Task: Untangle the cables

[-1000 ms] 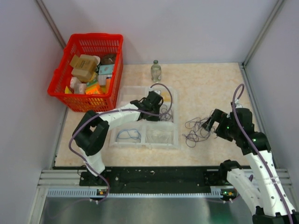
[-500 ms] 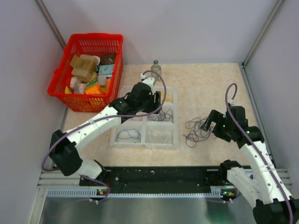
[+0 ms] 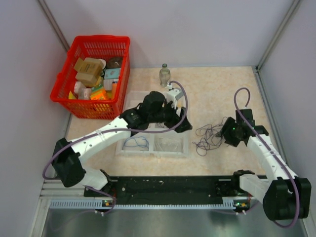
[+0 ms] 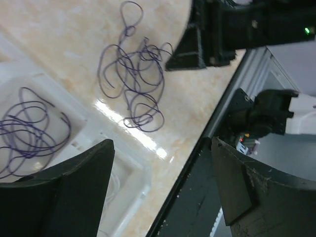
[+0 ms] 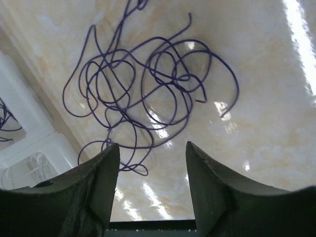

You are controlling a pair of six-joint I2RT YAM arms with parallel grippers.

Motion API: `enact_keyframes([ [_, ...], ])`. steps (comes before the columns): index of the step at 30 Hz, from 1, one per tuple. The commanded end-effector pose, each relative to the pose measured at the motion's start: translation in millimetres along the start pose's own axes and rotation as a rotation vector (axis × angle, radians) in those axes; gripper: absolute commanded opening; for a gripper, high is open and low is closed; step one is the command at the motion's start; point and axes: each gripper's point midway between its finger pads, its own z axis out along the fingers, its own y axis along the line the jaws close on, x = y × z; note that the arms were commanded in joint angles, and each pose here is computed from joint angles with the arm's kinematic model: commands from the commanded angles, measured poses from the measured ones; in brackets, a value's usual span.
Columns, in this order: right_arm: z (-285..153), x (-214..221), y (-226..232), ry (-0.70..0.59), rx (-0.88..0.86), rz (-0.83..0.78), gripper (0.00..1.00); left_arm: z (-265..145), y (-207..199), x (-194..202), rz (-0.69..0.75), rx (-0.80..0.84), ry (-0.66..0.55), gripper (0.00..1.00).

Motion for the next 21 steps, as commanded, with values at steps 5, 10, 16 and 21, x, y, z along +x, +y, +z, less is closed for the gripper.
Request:
enact_keyframes([
  [5,22,-14,80,0.004,-0.206,-0.213,0.57,-8,-44,15,0.048,0.125,-0.010,0.83],
  [10,36,-18,75,-0.010,-0.119,-0.175,0.49,-17,-44,19,0.048,0.116,-0.013,0.83],
  [16,47,-15,80,0.010,-0.145,-0.193,0.32,-25,-44,25,0.045,0.108,-0.011,0.83],
  [21,48,-16,88,0.015,-0.170,-0.190,0.32,-28,-47,25,0.037,0.115,-0.014,0.82],
])
